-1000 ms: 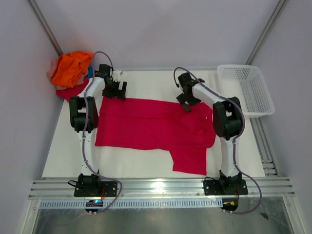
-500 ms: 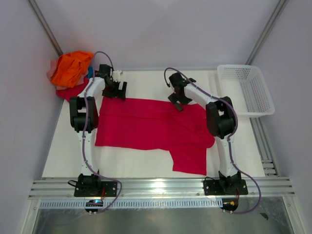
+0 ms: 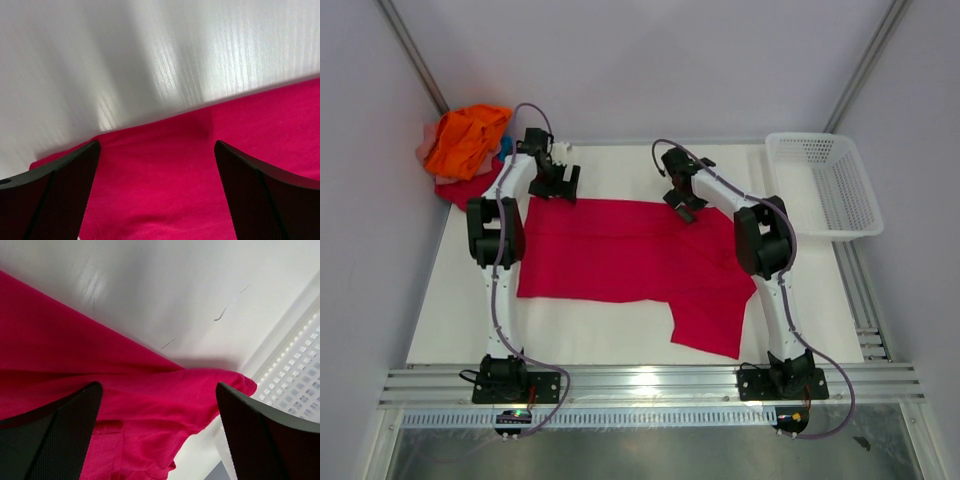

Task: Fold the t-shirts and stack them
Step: Fold the flattened tshirt in 1/3 of the way

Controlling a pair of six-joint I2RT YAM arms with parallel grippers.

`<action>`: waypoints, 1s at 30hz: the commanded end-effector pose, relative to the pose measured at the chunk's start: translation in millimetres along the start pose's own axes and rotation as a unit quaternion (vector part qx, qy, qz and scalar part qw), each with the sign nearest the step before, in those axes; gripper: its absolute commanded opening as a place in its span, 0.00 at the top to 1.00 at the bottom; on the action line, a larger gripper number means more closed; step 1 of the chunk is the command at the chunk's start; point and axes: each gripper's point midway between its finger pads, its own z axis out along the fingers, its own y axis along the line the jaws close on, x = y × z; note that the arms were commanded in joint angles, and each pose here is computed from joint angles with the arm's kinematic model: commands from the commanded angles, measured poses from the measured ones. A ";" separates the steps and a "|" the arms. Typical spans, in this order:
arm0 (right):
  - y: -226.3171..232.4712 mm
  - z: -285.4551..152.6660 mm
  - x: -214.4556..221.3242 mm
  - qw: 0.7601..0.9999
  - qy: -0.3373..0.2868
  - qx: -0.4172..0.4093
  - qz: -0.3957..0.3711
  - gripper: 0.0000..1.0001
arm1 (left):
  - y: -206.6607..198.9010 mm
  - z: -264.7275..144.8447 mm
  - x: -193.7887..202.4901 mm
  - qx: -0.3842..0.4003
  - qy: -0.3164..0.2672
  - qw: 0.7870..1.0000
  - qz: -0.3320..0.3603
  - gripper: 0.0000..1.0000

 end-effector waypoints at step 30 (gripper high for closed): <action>-117.8 -174.0 -58.5 0.930 -0.282 0.107 0.210 0.01 | -27.9 -192.8 -119.2 -0.014 -0.272 0.962 -0.032 0.01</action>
